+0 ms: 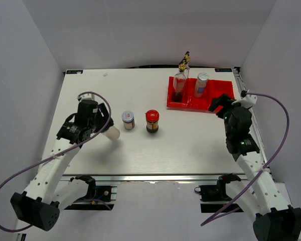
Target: Organize the condiment bottles
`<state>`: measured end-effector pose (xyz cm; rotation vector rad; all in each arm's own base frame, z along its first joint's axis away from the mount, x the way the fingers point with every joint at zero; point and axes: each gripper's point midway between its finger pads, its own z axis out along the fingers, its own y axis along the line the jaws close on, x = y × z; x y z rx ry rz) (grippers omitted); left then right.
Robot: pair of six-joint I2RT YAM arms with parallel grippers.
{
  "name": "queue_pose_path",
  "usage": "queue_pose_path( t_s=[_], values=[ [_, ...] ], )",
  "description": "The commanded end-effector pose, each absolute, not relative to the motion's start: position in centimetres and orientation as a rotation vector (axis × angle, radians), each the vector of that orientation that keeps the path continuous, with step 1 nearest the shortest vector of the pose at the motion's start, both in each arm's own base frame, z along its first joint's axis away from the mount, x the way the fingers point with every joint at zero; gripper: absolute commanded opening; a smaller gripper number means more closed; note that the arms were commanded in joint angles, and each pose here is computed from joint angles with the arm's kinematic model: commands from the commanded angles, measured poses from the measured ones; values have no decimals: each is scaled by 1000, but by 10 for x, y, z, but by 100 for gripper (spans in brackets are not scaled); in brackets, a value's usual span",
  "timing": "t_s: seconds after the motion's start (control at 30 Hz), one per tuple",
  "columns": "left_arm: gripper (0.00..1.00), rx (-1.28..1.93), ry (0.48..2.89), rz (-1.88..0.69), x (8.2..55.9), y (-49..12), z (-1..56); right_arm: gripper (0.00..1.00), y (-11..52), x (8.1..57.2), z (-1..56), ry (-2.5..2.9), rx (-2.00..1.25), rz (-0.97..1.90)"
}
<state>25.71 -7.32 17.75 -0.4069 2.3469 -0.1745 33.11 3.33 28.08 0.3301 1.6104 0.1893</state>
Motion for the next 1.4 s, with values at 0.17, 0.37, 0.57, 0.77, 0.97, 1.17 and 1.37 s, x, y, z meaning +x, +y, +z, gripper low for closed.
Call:
queue_pose_path(
  t_s=[0.17, 0.37, 0.57, 0.77, 0.97, 1.17, 1.37],
  values=[
    [0, -216, 1793, -695, 305, -154, 353, 89, 19, 319, 280, 1587, 367, 139],
    [0, -23, 1858, -634, 318, -228, 356, 89, 87, 308, 316, 1498, -176, 317],
    [0, 119, 1935, -676, 316, -276, 357, 89, 206, 209, 313, 1166, -1174, 902],
    [0, 273, 2006, -769, 293, -320, 342, 89, 243, 202, 321, 1077, -1315, 848],
    [0, 382, 2027, -881, 266, -347, 338, 89, 277, 206, 312, 1115, -1342, 846],
    [0, 366, 2035, -893, 256, -342, 335, 89, 283, 246, 292, 1329, -1212, 753],
    [0, 310, 2012, -848, 258, -327, 339, 90, 278, 248, 279, 1347, -1192, 724]
  ],
)
